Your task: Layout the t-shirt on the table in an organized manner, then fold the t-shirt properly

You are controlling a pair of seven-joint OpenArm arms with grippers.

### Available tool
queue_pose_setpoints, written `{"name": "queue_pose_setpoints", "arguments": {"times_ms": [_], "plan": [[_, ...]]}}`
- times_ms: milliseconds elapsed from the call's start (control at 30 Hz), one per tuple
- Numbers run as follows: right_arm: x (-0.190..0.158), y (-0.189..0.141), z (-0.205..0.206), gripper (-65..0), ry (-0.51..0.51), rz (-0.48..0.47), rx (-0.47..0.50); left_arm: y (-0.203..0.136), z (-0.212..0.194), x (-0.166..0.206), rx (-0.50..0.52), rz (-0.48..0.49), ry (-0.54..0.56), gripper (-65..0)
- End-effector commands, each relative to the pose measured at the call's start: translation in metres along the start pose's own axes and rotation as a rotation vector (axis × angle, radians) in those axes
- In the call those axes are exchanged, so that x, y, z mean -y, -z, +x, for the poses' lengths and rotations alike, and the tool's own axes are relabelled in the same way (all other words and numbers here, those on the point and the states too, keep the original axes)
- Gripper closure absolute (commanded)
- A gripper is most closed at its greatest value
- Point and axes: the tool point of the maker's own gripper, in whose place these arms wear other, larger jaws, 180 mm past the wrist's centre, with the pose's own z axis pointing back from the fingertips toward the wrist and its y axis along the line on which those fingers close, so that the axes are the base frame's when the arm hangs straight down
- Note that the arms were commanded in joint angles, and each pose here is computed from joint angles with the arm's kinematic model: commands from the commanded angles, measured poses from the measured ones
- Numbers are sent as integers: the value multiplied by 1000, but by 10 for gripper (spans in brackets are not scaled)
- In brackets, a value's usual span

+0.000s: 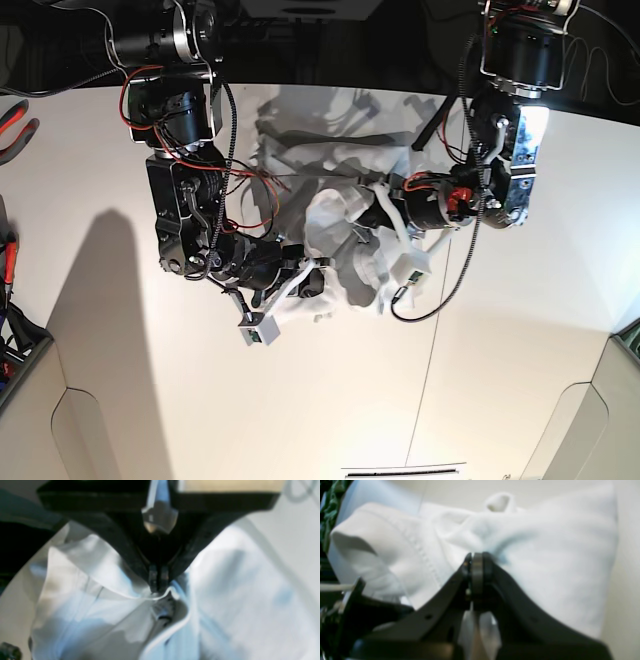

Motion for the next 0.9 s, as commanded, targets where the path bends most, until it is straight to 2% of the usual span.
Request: {"name": "queue_pose_setpoints", "arguments": {"times_ms": [0, 300, 633, 700, 800, 867], "plan": [[3, -3, 17, 0, -18, -20, 34, -6, -7, -18, -46, 66, 13, 0], [22, -4, 12, 0, -26, -120, 6, -18, -1, -22, -41, 67, 28, 0], [22, -4, 10, 0, -22, -125, 4, -50, 34, -28, 48, 117, 130, 0], [22, -4, 10, 0, -21, -124, 4, -55, 47, -19, 108, 75, 114, 0], [21, -4, 10, 0, -20, -122, 5, -66, 80, 15, 266, -65, 131, 0], [21, -3, 10, 0, -20, -121, 5, -67, 92, 34, 312, -123, 138, 0]]}}
